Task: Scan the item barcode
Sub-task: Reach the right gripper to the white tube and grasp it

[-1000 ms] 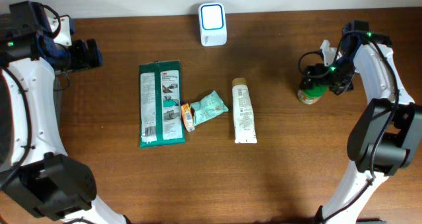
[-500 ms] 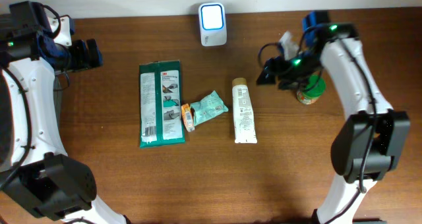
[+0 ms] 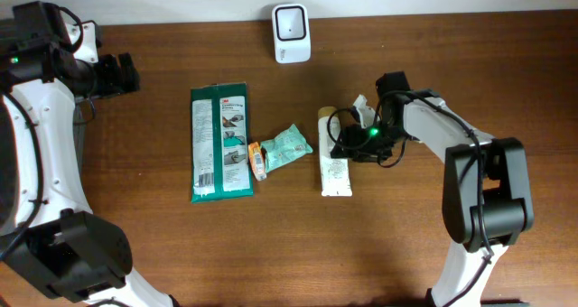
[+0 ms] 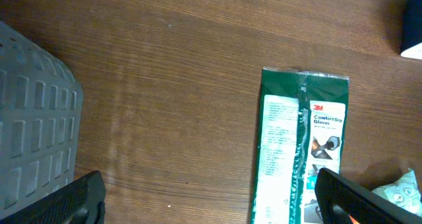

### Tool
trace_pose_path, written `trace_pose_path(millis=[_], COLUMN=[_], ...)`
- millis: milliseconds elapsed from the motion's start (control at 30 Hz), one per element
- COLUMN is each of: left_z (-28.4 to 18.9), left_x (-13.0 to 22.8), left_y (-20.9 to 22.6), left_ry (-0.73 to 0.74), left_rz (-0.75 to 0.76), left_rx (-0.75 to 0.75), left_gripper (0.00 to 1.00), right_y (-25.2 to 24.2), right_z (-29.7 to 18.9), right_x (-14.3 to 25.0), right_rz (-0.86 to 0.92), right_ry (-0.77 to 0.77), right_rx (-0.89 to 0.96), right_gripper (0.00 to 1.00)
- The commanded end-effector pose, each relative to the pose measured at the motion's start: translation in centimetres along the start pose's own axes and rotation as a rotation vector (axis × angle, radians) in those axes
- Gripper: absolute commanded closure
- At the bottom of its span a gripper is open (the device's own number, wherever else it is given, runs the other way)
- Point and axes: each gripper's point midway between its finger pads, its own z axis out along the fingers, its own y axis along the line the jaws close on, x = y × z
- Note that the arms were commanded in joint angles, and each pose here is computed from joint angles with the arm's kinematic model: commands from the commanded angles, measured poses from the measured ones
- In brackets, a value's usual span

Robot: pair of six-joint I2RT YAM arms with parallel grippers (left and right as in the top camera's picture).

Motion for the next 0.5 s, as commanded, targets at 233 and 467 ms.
trace_pose_path(millis=[233,467], left_z=[-0.4,-0.4], left_x=[-0.3,-0.3], left_y=[0.0,0.0], left_ry=[-0.013,-0.013], left_rz=[0.017,0.017], left_rx=[-0.005,-0.005], left_gripper=[0.01,0.01], right_y=[1.9,3.1], right_z=[3.1,-2.8], right_x=[1.0,-1.7], right_rz=[-0.008,-0.142], right_ry=[0.059,-0.075], right_rx=[0.000,0.357], right_gripper=[0.82,0.96])
